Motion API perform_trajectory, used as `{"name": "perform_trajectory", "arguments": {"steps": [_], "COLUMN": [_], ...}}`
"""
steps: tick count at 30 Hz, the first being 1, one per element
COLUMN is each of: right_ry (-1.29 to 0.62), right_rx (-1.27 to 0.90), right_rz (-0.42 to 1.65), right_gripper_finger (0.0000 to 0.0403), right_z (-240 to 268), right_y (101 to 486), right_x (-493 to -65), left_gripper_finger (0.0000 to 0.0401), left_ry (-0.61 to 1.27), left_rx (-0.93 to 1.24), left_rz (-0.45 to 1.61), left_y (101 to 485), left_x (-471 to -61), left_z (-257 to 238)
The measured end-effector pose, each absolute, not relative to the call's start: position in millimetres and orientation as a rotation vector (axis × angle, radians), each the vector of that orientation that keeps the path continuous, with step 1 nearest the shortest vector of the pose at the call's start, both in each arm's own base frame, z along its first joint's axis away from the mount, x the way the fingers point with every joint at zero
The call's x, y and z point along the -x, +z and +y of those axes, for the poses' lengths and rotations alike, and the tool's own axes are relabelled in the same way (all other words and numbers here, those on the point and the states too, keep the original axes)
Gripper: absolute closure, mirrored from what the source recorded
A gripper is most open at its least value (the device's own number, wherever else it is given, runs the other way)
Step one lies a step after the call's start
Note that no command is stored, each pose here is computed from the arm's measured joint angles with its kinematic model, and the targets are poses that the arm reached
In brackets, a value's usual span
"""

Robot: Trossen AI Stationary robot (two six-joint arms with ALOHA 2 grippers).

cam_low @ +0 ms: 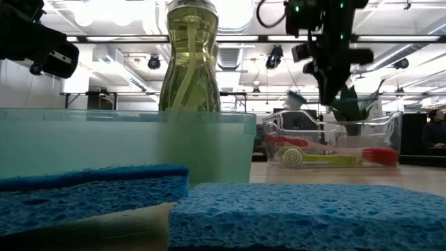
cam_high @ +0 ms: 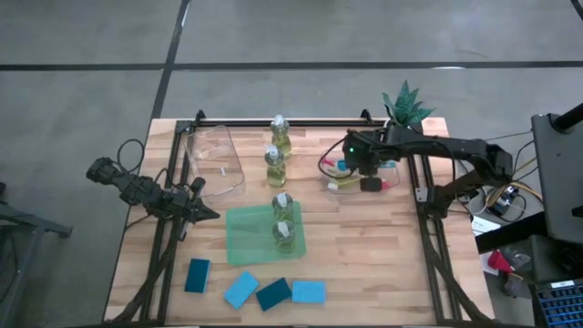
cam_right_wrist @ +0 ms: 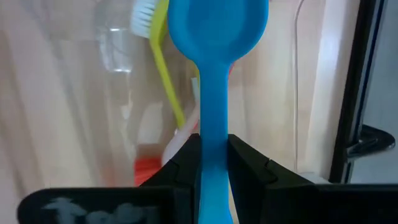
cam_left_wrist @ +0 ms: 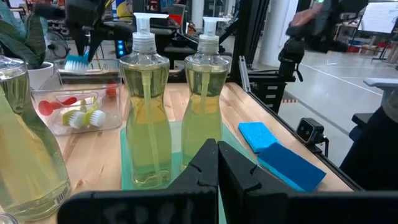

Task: Pick & Place Kitchen Sink Supplies
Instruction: Put the blue dish brush into the right transparent bin

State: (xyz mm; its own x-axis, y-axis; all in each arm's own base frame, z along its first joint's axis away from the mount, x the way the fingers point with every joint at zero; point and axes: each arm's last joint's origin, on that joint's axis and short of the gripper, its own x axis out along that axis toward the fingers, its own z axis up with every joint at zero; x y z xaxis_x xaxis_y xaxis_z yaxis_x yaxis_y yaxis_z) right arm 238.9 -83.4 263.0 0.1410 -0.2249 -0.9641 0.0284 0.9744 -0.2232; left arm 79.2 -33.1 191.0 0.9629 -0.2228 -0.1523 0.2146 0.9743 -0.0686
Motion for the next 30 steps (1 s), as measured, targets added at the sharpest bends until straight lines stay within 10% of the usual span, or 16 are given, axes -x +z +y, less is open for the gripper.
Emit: {"name": "perform_trajectory", "arguments": {"steps": [22, 30], "right_ry": [-0.167, -0.203], "right_rx": [0.156, 0.144], "right_rz": [1.361, 1.375], "right_gripper_finger": [0.0348, 0.0291], "right_z": [-97, -96], "right_y": [196, 190], "right_x": [-228, -225], "left_gripper_finger": [0.0401, 0.0401], "left_ry": [-0.222, -0.222], "left_rx": [0.051, 0.051], "left_rz": [0.161, 0.161], "left_y": [191, 191], "left_x": [-79, -79], "left_z": [-33, -33]}}
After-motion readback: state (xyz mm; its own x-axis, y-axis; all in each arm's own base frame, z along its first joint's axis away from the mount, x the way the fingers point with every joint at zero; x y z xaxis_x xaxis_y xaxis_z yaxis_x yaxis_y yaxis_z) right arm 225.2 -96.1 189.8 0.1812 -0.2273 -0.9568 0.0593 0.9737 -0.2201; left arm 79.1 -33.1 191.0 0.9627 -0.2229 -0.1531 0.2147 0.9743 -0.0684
